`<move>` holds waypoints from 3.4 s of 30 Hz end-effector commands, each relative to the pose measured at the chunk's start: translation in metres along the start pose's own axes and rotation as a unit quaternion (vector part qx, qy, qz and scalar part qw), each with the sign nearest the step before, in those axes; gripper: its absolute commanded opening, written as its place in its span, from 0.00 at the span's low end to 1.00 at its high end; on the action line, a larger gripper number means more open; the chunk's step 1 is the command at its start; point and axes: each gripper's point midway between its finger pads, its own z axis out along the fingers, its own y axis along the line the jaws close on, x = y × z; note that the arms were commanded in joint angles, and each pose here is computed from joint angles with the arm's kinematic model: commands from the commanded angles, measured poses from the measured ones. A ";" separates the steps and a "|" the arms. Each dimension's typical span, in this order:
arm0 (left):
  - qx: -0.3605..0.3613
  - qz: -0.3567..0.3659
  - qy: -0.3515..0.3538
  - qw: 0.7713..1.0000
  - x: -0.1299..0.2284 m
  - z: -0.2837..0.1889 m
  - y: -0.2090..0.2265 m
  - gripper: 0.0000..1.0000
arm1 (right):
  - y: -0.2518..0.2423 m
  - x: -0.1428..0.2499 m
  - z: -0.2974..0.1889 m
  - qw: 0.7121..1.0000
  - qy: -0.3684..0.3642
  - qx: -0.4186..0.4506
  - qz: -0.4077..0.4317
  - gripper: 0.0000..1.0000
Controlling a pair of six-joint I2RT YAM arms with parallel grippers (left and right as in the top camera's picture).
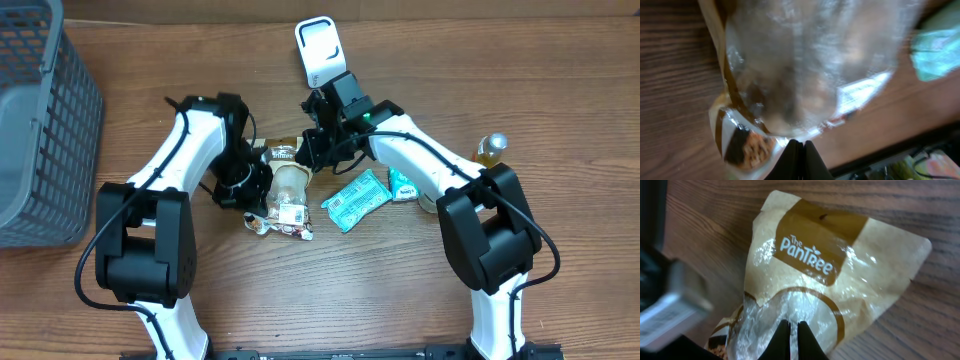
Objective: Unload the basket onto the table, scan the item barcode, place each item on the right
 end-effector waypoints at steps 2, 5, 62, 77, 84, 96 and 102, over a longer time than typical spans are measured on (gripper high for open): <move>-0.018 -0.021 0.013 1.000 0.009 0.023 0.013 0.04 | 0.000 -0.006 -0.003 0.999 -0.026 0.036 -0.011 0.04; -0.047 -0.035 0.001 0.998 0.004 0.027 0.025 0.04 | -0.001 -0.006 -0.002 0.998 -0.030 0.050 0.002 0.04; -0.043 -0.137 -0.081 0.986 -0.031 -0.016 0.080 0.09 | 0.011 0.110 0.018 0.975 0.140 0.113 0.131 0.67; -0.043 -0.135 -0.087 0.986 -0.034 -0.016 0.080 0.07 | 0.007 0.111 0.036 0.974 0.112 0.103 0.166 0.67; -0.045 -0.129 -0.086 0.987 -0.034 -0.015 0.076 0.06 | 0.032 0.100 0.048 0.981 0.097 0.020 0.168 0.68; -0.047 -0.121 -0.090 0.988 -0.037 -0.014 0.072 0.06 | 0.061 0.088 0.063 0.981 0.055 -0.116 0.142 0.69; -0.047 -0.120 -0.090 0.988 -0.037 -0.013 0.071 0.06 | 0.072 0.070 0.062 0.981 0.016 -0.150 0.125 0.68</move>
